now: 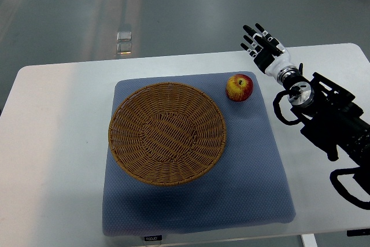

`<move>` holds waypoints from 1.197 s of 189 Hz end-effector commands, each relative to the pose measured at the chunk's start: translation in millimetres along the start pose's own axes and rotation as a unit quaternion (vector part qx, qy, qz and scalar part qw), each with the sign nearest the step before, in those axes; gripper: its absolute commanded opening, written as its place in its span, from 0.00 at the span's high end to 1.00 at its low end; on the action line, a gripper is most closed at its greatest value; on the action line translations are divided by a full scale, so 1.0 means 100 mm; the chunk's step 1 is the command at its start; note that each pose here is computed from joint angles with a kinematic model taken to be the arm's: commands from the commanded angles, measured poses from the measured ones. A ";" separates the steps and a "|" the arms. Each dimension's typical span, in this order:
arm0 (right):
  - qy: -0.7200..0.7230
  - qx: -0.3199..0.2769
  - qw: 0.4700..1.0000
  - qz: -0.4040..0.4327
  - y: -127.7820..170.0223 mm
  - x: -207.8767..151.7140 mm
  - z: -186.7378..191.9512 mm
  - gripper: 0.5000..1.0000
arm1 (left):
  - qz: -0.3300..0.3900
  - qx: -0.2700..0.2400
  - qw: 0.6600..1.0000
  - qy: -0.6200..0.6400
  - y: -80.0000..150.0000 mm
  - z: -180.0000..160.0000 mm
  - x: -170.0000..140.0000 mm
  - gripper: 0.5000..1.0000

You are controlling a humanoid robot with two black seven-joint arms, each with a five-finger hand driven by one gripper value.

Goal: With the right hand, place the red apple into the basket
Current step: 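Move the right hand over the red-yellow apple beside the basket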

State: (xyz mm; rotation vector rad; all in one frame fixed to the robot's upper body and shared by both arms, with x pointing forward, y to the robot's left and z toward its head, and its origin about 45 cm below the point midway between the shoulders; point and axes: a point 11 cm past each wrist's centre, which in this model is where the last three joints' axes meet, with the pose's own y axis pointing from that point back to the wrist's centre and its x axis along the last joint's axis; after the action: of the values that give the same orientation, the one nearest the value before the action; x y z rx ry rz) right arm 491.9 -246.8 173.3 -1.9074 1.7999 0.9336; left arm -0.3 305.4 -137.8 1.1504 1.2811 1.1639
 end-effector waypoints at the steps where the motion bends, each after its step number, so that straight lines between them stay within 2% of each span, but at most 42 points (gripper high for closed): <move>1: 0.000 0.000 1.000 0.000 0.00 0.00 0.00 0.15 | 0.000 0.000 1.000 0.001 0.00 0.00 0.00 0.00; 100: 0.029 -0.014 0.999 -0.025 0.00 -0.06 -0.01 0.15 | -0.002 -0.001 1.000 0.004 0.00 0.00 -0.01 0.00; 129: 0.147 -0.045 0.985 -0.082 -0.05 -0.28 -0.08 0.15 | -0.002 -0.001 1.000 0.004 0.00 0.00 -0.01 0.00; 152: 0.345 -0.116 0.922 -0.136 -0.09 -0.45 -0.32 0.15 | -0.002 -0.001 1.000 0.004 0.00 0.00 -0.01 0.00; 161: 0.345 -0.116 0.921 -0.136 -0.09 -0.45 -0.32 0.15 | -0.002 -0.001 1.000 0.004 0.00 0.00 -0.01 0.00; 162: 0.435 -0.149 0.874 -0.158 -0.09 -0.53 -0.41 0.15 | -0.002 -0.001 1.000 0.004 0.00 0.00 -0.01 0.00; 169: 0.495 -0.171 0.835 -0.171 -0.08 -0.59 -0.45 0.15 | -0.002 -0.001 1.000 0.003 0.00 0.00 -0.01 0.00; 188: 0.667 -0.219 0.684 -0.197 -0.08 -0.83 -0.61 0.15 | -0.004 -0.001 1.000 0.002 0.00 0.00 -0.02 0.00; 190: 0.667 -0.219 0.684 -0.197 -0.08 -0.83 -0.61 0.15 | -0.004 -0.001 1.000 0.002 0.00 0.00 -0.02 0.00; 213: 0.779 -0.262 0.528 -0.214 -0.04 -1.03 -0.56 0.15 | -0.004 -0.001 1.000 0.001 0.00 0.00 -0.02 0.00; 219: 0.792 -0.269 0.505 -0.213 -0.03 -1.01 -0.51 0.15 | -0.004 -0.001 1.000 0.002 0.00 0.01 -0.02 0.00; 226: 0.792 -0.270 0.505 -0.213 -0.03 -1.01 -0.51 0.15 | -0.004 -0.001 1.000 0.002 0.00 0.01 -0.02 0.00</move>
State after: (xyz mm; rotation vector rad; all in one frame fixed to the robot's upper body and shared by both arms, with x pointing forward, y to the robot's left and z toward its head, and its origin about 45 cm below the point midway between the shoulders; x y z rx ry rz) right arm 512.3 -209.7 279.9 -3.8191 1.2787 -0.9244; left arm -0.1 303.2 -137.9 1.1420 1.2849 1.1614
